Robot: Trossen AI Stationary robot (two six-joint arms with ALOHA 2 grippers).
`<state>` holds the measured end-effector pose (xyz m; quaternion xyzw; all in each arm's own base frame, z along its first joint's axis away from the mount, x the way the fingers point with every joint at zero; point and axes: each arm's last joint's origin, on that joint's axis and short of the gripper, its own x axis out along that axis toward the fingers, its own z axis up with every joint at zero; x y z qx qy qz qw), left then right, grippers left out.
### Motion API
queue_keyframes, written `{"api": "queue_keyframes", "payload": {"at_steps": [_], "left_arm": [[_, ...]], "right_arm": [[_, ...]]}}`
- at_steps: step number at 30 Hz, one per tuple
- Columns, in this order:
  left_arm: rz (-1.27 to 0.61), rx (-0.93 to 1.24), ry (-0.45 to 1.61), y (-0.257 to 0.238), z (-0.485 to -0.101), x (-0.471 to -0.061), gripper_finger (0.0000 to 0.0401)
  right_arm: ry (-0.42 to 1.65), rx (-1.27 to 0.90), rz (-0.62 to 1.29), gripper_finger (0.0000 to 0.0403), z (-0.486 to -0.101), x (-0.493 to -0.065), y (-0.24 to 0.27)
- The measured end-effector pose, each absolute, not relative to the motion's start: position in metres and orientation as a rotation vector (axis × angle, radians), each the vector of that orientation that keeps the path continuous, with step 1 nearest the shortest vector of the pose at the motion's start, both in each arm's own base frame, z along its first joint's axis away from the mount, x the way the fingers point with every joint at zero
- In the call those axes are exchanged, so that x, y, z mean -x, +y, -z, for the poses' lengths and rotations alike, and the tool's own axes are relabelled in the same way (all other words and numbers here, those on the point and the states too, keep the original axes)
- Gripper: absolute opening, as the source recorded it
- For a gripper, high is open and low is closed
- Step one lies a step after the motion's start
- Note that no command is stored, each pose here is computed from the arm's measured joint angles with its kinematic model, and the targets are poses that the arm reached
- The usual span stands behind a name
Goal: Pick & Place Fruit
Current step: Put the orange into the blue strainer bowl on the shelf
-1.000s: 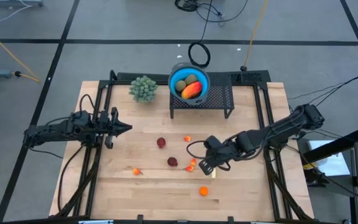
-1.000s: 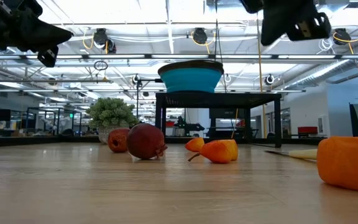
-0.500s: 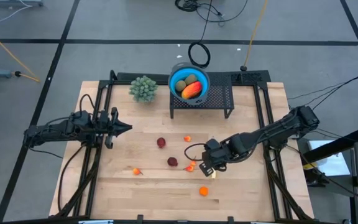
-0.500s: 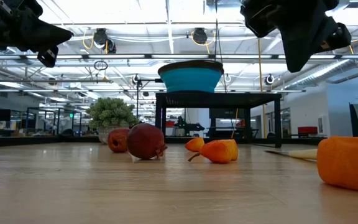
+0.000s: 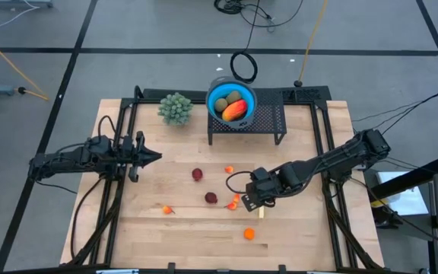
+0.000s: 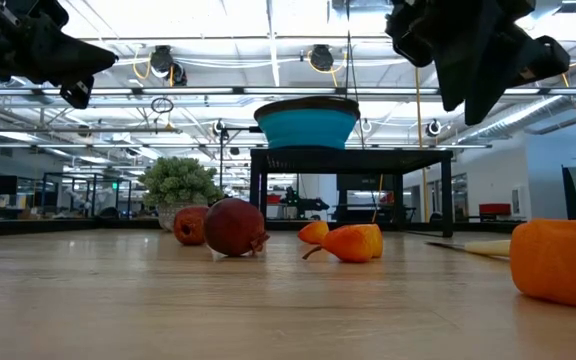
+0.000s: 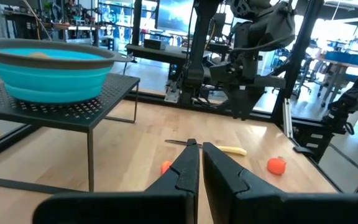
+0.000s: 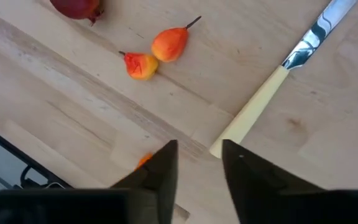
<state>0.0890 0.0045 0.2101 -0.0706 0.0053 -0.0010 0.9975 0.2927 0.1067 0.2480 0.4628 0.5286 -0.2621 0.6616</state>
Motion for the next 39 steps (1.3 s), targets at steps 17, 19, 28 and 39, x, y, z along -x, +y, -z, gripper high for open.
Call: {"api": "queue_keyframes", "payload": {"at_steps": [17,19,28,39], "left_arm": [[0.002,0.137,0.011,0.005,-0.21,-0.089,0.0019],[0.002,0.137,0.011,0.005,-0.21,-0.089,0.0019],[0.002,0.14,0.011,0.005,-0.21,-0.089,0.0019],[0.002,0.145,0.011,0.004,-0.21,-0.089,0.0019]], "right_arm": [[1.198,-1.096,0.667,0.0227,-0.228,-0.287,0.105],[1.185,-1.135,0.675,0.0225,-0.219,-0.287,0.105],[1.22,-1.287,0.65,0.0222,-0.177,-0.277,0.103],[1.162,-1.305,0.534,0.0216,-0.175,-0.282,0.107]]}}
